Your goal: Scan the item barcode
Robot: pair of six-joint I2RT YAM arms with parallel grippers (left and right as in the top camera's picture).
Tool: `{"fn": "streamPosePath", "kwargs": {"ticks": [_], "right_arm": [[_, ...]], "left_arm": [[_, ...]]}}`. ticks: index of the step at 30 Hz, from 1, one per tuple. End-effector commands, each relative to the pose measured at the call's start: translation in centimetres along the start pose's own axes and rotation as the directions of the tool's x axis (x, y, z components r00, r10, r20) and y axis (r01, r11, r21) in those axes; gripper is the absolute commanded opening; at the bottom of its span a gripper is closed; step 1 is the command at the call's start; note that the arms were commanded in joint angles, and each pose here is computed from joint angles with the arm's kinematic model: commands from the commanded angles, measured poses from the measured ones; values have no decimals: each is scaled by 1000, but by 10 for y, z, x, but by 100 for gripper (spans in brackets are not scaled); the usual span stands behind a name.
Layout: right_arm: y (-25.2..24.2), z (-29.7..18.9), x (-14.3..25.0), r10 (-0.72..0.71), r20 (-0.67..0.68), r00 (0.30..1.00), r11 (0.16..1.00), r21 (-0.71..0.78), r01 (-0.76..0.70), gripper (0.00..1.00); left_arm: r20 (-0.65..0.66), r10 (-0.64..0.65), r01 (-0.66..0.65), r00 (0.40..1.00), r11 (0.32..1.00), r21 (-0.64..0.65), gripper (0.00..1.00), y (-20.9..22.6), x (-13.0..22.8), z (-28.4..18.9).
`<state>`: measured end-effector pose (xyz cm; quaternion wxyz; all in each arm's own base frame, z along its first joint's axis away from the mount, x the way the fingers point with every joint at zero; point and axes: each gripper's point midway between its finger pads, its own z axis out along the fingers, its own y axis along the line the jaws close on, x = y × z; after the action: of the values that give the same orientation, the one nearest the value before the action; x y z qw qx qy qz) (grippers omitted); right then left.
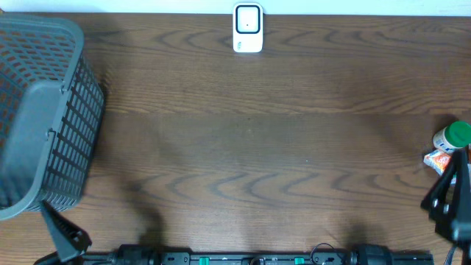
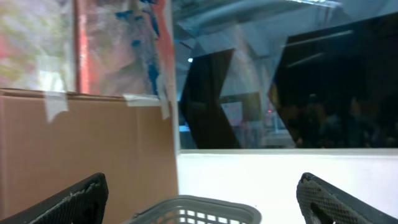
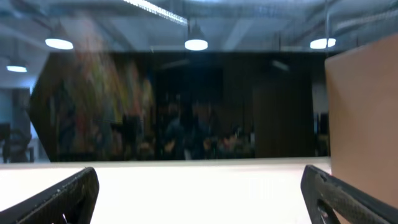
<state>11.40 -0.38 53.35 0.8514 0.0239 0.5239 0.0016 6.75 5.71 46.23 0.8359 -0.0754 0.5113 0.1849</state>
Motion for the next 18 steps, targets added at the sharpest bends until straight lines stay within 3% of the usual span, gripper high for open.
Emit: {"fn": "streamPosePath", "kwargs": {"ticks": [1, 5, 13, 18], "right_arm": [[1, -18, -1, 16, 35, 999, 1000, -11, -16, 99], [1, -30, 2, 10, 54, 998, 1000, -11, -10, 99], [0, -78, 0, -17, 189, 982, 1000, 19, 14, 99], [-1, -69, 12, -22, 151, 988, 1000, 22, 19, 99]], "left_arm": [[31, -28, 26, 999, 996, 81, 97, -14, -5, -2], [53, -31, 22, 998, 988, 155, 97, -27, -9, -4], [51, -6, 0, 999, 993, 114, 97, -23, -9, -4], [68, -8, -5, 998, 983, 182, 97, -35, -12, -6]]}}
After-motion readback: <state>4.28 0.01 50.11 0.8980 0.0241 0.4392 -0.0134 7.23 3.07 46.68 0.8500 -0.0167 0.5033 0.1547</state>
